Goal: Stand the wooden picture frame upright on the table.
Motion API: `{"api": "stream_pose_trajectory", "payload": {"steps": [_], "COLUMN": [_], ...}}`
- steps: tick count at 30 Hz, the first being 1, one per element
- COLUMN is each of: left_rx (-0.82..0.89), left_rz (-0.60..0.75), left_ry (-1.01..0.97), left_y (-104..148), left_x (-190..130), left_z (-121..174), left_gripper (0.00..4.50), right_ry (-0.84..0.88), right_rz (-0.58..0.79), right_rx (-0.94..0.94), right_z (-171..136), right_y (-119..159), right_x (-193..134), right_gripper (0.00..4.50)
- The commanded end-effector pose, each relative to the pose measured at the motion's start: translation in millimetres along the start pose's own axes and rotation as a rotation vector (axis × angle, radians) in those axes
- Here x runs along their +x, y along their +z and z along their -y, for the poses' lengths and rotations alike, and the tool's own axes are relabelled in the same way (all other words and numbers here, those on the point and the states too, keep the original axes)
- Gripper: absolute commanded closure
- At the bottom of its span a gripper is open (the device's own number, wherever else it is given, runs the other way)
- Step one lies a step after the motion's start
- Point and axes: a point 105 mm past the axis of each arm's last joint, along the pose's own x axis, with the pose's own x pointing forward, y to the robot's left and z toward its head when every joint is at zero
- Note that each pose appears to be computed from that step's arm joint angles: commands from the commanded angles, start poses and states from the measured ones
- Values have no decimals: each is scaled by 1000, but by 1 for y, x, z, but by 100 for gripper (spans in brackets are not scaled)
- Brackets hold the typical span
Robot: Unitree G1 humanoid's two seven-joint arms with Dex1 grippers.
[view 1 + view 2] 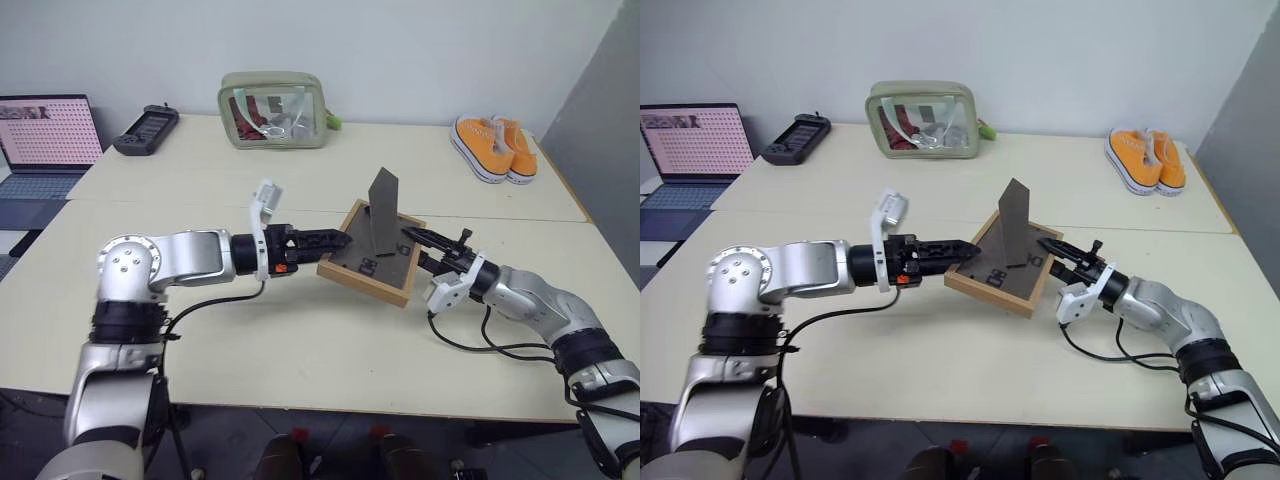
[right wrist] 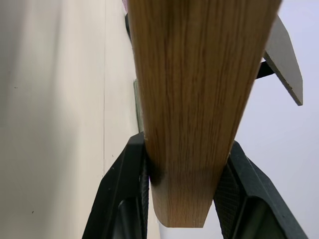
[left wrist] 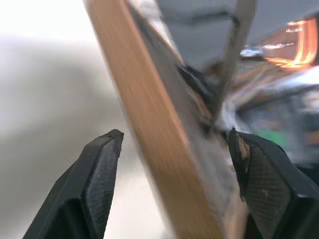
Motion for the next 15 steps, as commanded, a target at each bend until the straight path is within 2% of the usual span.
{"api": "stream_pose_trajectory", "payload": {"steps": [1, 7, 12, 15], "left_rx": [437, 649, 635, 647], "left_rz": [176, 230, 266, 270], "left_ry": [151, 306, 407, 445], "left_y": [14, -14, -28, -29], "left_x": [-26, -52, -71, -78], "left_z": [5, 11, 18, 20], "left_gripper": [91, 91, 91, 91], "right_ry": [-75, -66, -24, 25], "right_rz": [70, 84, 113, 149], "right_rx": [106, 476, 894, 1052], "right_z": [21, 21, 17, 14], "right_y": [5, 3, 1, 4], "right_x": [19, 51, 76, 85], "right_gripper": [292, 292, 292, 292]}}
